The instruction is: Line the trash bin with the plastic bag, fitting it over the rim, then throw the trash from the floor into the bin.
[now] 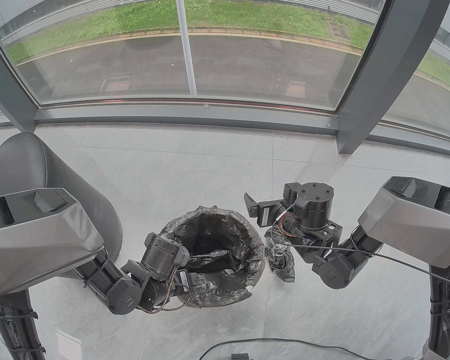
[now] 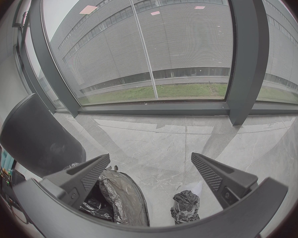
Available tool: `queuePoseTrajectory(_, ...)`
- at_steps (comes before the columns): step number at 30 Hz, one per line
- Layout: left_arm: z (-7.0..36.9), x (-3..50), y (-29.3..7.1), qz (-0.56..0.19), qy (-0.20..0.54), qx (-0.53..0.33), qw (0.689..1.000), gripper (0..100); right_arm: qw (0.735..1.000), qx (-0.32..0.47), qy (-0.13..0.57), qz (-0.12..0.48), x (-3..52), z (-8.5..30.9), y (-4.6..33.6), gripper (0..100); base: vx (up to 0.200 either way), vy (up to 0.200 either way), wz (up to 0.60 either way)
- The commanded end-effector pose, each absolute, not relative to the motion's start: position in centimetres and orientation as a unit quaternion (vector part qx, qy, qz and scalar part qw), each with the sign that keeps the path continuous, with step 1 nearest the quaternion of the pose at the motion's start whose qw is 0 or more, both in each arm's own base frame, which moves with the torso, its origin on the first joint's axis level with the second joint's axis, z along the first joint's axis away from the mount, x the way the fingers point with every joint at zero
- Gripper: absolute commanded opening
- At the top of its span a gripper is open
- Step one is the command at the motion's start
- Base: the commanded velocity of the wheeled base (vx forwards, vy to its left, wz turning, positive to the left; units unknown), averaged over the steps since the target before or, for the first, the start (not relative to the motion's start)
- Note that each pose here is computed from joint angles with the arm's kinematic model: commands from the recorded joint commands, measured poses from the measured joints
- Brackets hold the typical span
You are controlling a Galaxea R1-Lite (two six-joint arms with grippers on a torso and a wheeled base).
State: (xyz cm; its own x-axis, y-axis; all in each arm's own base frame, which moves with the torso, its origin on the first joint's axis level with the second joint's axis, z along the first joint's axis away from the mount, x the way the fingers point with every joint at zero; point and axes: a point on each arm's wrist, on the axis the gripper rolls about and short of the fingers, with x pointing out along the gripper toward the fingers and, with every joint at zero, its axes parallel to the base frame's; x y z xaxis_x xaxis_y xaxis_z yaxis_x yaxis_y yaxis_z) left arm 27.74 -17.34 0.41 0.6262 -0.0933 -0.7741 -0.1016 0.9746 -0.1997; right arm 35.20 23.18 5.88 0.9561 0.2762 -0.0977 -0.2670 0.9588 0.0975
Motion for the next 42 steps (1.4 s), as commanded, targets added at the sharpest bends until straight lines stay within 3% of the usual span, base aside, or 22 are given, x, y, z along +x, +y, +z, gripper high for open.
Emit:
queuePoseTrajectory(1, -0.9, 27.9, -17.4, 0.008, 0.445, -0.104, 0.890, 100, 0.988, 0.041, 0.056, 0.138, 35.2, 5.8, 23.2, 100, 0.000, 0.000, 0.00)
queuePoseTrajectory(27, -3.7, 27.8, -17.3, 0.024, 0.470, -0.072, 0.879, 100, 0.988, 0.041, 0.057, 0.138, 35.3, 5.5, 23.3, 100, 0.000, 0.000, 0.00)
queuePoseTrajectory(42, 1.7, 26.3, -16.6, -0.005, 0.416, -0.112, 0.902, 100, 0.988, 0.040, 0.058, 0.138, 35.3, 5.5, 23.3, 100, 0.000, 0.000, 0.00)
